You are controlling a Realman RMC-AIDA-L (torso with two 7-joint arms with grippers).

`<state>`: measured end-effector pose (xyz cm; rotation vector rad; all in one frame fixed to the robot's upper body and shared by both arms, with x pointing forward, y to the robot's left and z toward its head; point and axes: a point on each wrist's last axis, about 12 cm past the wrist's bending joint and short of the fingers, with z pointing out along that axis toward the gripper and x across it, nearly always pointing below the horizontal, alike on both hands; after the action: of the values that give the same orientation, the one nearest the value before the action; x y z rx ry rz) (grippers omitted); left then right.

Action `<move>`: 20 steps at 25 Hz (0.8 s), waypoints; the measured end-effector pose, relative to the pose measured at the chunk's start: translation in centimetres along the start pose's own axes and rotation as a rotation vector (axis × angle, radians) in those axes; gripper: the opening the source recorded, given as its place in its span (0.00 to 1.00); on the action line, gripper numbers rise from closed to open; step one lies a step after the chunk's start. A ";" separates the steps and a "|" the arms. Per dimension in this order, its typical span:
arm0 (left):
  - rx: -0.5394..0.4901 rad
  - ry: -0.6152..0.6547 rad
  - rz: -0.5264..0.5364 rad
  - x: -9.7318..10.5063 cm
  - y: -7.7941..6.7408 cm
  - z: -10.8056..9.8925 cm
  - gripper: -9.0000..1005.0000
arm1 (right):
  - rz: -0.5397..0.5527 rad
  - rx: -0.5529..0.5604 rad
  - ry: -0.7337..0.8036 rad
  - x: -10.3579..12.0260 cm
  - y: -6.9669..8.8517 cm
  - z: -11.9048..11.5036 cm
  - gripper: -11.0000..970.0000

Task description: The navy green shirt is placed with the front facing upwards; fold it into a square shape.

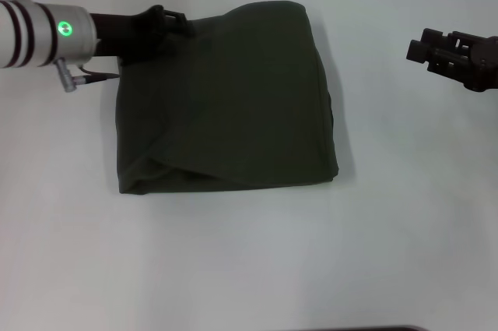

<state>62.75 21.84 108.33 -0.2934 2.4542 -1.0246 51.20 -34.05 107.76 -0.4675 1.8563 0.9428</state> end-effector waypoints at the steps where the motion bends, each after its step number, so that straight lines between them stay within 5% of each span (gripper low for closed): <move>1: -0.004 -0.004 -0.004 -0.1 0.2 -0.2 0.49 | 0.000 0.000 0.000 0.0 0.0 0.0 0.52; 13: -0.045 -0.089 -0.045 -1.1 2.6 -3.1 0.49 | 0.011 -0.003 0.002 0.0 0.0 0.0 0.52; 20: 0.027 -0.098 -0.012 -1.6 2.5 -6.4 0.49 | 0.016 -0.008 -0.001 -0.3 0.0 -0.1 0.52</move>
<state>60.95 28.08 110.97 -0.3422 2.3522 -1.0227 51.24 -34.15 108.06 -0.4580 1.8579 0.9615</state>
